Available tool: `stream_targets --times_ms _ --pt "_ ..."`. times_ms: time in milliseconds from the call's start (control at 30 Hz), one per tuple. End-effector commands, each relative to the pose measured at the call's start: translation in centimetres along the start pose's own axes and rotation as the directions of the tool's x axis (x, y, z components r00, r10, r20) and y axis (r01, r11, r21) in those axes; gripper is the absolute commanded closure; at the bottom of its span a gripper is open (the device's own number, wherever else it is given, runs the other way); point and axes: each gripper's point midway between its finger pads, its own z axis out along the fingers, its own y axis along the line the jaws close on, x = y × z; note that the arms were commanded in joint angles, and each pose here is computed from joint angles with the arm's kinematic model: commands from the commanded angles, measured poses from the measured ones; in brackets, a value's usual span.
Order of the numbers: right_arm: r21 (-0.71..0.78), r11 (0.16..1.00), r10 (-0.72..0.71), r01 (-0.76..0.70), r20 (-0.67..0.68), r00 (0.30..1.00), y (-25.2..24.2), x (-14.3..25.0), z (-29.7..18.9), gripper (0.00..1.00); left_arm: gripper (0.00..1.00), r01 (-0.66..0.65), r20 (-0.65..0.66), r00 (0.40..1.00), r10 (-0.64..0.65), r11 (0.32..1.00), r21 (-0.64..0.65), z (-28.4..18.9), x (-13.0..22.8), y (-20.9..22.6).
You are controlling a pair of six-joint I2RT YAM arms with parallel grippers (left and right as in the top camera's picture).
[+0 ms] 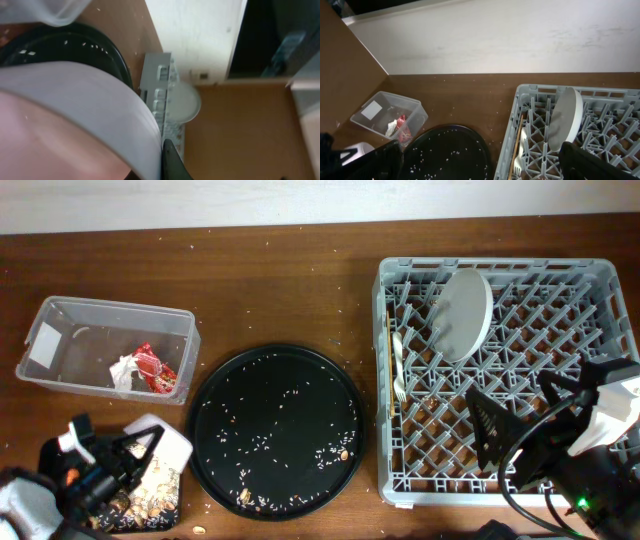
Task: Sort waste into correct bins and load items into the dishwasher rack
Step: 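Carry the pink bowl to the rack and set it down with the left gripper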
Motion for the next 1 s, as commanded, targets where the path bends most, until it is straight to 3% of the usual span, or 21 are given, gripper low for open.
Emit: stream_targets --times_ms 0,100,200,267,400,567,700,767,800,833,867,967 --pt "0.014 1.0 -0.007 0.007 0.009 1.0 -0.3 -0.2 -0.1 0.01 1.0 -0.374 -0.081 0.922 0.379 0.925 0.068 2.0 -1.9 -5.5" --pt "0.014 1.0 -0.007 0.007 0.009 1.0 -0.3 -0.2 -0.1 0.01 1.0 -0.47 -0.201 0.843 0.499 0.865 0.175 8.5 -3.3 -10.6" --pt "0.014 1.0 -0.007 0.007 0.009 1.0 -0.3 -0.2 -0.1 0.01 1.0 -0.541 -0.244 0.752 0.612 0.786 0.299 17.4 -0.4 -17.1" --pt "0.014 1.0 -0.007 0.007 0.009 1.0 -0.3 -0.2 -0.1 0.01 1.0 -0.585 -0.201 0.673 0.712 0.679 0.444 22.3 4.7 -21.8" --pt "0.014 1.0 -0.007 0.007 0.009 1.0 -0.3 -0.2 -0.1 0.01 1.0 -0.531 -0.176 0.618 0.766 0.572 0.625 30.0 15.3 -24.0" --pt "0.014 1.0 -0.007 0.007 0.009 1.0 -0.3 -0.2 -0.1 0.01 1.0 -0.342 -0.295 0.677 0.675 0.643 0.685 36.9 23.9 -18.7" --pt "0.014 1.0 -0.007 0.007 0.009 1.0 -0.3 -0.2 -0.1 0.01 1.0 -0.258 -0.411 0.699 0.585 0.743 0.618 39.8 25.8 -13.9" --pt "0.015 1.0 -0.007 0.007 0.009 1.0 -0.3 -0.2 -0.1 0.01 0.88 -0.264 -0.403 0.704 0.584 0.742 0.616 39.9 25.3 -13.8" --pt "0.014 1.0 -0.007 0.007 0.009 1.0 -0.3 -0.2 -0.1 0.01 0.75 -0.27 -0.388 0.71 0.588 0.736 0.621 40.0 24.7 -14.1" --pt "0.015 1.0 -0.007 0.007 0.009 1.0 -0.3 -0.2 -0.1 0.01 0.21 -0.276 -0.379 0.713 0.59 0.733 0.622 40.0 23.9 -14.1" --pt "0.014 1.0 -0.007 0.007 0.009 1.0 -0.3 -0.2 -0.1 0.01 0.01 -0.277 -0.376 0.711 0.594 0.728 0.627 39.9 23.0 -14.0" --pt "0.015 1.0 -0.007 0.007 0.009 1.0 -0.3 -0.2 -0.1 0.01 0.01 -0.267 -0.392 0.68 0.62 0.707 0.655 38.7 20.6 -14.1"
